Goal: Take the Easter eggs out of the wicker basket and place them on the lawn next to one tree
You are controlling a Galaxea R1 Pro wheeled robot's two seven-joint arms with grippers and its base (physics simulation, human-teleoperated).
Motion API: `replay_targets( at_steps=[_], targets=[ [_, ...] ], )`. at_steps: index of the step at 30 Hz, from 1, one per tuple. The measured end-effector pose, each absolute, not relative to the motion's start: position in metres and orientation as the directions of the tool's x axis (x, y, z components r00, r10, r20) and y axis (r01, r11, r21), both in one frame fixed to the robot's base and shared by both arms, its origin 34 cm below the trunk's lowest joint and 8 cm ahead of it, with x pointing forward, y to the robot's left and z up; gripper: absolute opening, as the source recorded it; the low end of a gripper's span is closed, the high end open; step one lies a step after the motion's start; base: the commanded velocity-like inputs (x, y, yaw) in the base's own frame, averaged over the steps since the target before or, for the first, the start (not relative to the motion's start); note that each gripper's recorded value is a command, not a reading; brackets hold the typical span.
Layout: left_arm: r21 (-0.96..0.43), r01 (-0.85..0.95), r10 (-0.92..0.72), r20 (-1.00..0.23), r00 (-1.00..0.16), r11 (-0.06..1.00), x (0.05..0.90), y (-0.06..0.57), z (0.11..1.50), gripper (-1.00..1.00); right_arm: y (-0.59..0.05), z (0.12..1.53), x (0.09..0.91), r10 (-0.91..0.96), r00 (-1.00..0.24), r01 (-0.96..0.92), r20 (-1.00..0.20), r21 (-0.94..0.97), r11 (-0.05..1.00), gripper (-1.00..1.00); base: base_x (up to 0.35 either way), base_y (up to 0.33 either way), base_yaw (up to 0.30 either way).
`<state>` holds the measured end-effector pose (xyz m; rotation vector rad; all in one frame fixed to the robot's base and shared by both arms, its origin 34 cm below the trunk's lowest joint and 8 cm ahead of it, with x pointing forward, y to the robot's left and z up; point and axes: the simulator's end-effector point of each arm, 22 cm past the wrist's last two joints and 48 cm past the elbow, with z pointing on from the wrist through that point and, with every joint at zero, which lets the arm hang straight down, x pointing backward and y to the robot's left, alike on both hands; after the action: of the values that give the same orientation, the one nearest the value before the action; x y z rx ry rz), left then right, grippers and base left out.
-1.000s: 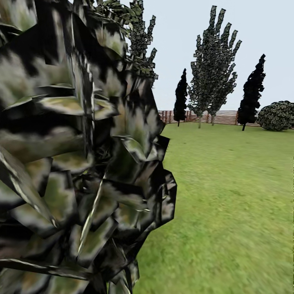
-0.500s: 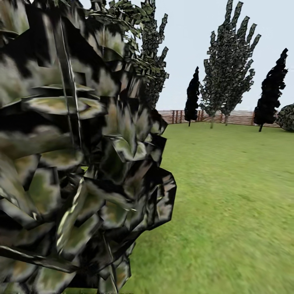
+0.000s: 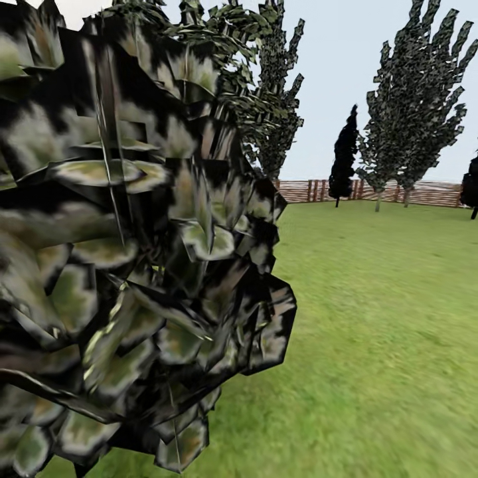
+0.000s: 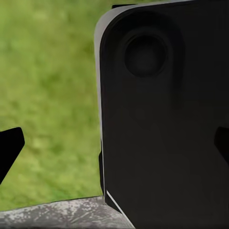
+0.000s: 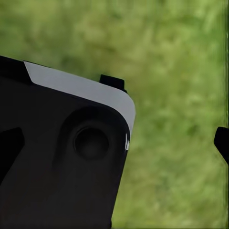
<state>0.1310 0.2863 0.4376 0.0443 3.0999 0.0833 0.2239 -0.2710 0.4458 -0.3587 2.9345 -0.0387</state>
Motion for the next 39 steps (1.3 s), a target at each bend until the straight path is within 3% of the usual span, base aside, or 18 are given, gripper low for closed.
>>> replay_targets(
  at_steps=[13,19,28,39],
  targets=[
    [0.054,0.027,0.030,-0.039,-0.999,0.998,0.1310,0.2865,0.4376,1.00,-0.2717,0.4457,0.2236,-0.246,-0.953,-0.240,-0.178,-0.052,0.969,1.00,0.001,-0.188,0.284],
    [0.054,0.028,0.030,-0.040,-0.999,0.998,0.1310,0.2865,0.4377,1.00,-0.2719,0.4458,0.2234,-0.252,-0.951,-0.246,-0.178,-0.053,0.968,1.00,0.080,-0.122,0.057],
    [0.054,0.028,0.030,-0.041,-0.999,0.998,0.1314,0.2872,0.4378,1.00,-0.2718,0.4459,0.2235,-0.253,-0.951,-0.247,-0.178,-0.053,0.968,1.00,0.245,-0.161,0.008],
    [0.054,0.027,0.030,-0.040,-0.999,0.998,0.1311,0.2872,0.4378,1.00,-0.2718,0.4459,0.2234,-0.251,-0.952,-0.246,-0.178,-0.053,0.968,1.00,0.253,-0.228,0.262]
  ],
)
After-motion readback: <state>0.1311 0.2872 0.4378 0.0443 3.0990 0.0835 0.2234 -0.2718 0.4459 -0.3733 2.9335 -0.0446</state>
